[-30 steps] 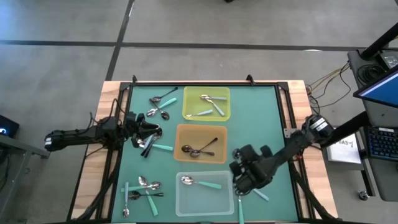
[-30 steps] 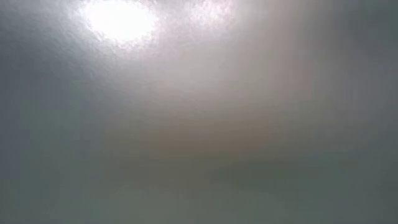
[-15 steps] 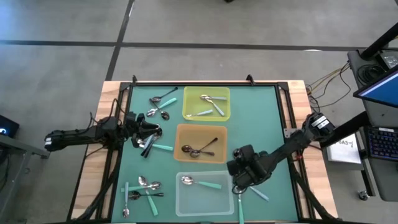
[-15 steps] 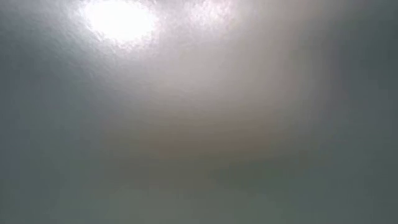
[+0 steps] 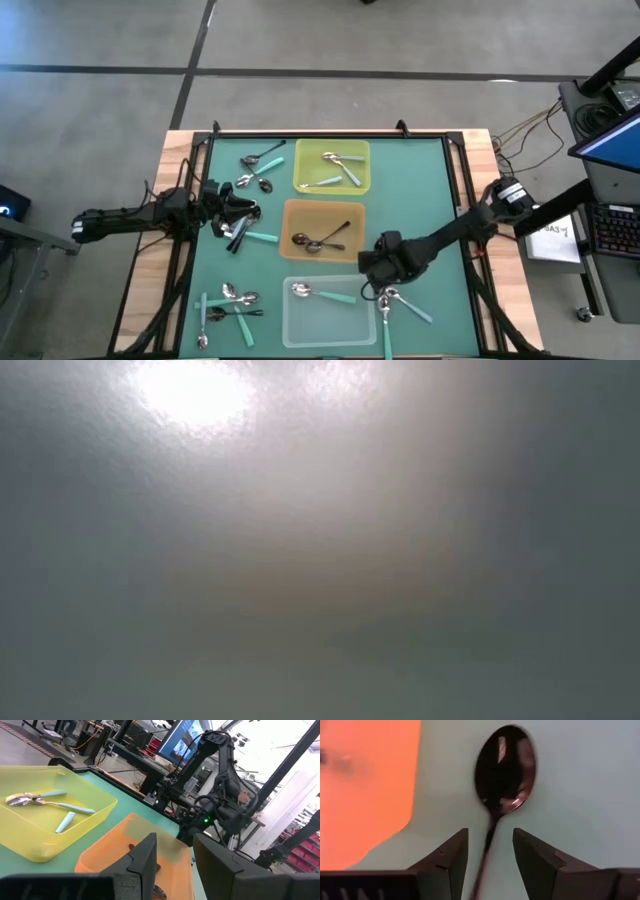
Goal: Sort silverware by color (type)
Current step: Put the black spoon into the orange bin
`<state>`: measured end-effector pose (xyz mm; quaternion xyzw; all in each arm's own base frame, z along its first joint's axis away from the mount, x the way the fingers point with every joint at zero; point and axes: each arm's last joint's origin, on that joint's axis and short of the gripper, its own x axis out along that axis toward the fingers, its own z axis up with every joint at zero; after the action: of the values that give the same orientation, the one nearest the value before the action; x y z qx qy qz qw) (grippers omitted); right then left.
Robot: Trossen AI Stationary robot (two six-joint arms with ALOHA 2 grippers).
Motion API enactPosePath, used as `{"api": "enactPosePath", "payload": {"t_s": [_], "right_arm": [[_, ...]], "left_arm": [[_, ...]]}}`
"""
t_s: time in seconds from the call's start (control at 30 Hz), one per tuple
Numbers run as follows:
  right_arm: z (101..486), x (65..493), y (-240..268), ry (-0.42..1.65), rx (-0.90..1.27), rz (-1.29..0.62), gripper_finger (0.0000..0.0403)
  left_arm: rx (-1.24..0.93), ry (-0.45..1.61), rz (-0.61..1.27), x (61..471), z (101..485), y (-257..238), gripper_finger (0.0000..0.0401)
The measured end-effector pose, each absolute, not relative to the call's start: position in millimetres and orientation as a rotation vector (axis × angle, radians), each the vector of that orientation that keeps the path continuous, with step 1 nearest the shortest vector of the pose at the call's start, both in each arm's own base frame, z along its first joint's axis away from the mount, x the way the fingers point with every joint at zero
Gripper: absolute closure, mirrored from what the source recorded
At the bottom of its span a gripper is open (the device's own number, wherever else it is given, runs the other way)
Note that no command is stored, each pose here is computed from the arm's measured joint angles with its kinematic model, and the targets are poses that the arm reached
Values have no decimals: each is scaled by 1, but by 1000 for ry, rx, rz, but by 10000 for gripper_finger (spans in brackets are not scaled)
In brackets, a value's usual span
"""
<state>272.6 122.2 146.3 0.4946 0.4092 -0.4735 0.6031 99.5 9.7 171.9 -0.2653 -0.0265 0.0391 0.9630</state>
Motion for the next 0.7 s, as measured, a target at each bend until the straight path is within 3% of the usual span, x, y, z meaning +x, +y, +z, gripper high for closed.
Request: {"api": "enactPosePath", "payload": {"t_s": [0.27,0.57,0.7], "right_arm": [[132,262,112,969,1219,-1189,286],[131,260,111,999,1192,-1203,380],[132,259,110,1003,1190,-1195,391]], "left_arm": [[-537,-54,79,100,172,10,290],[-537,-54,79,100,172,10,290],[-537,-54,79,100,172,10,290]]}}
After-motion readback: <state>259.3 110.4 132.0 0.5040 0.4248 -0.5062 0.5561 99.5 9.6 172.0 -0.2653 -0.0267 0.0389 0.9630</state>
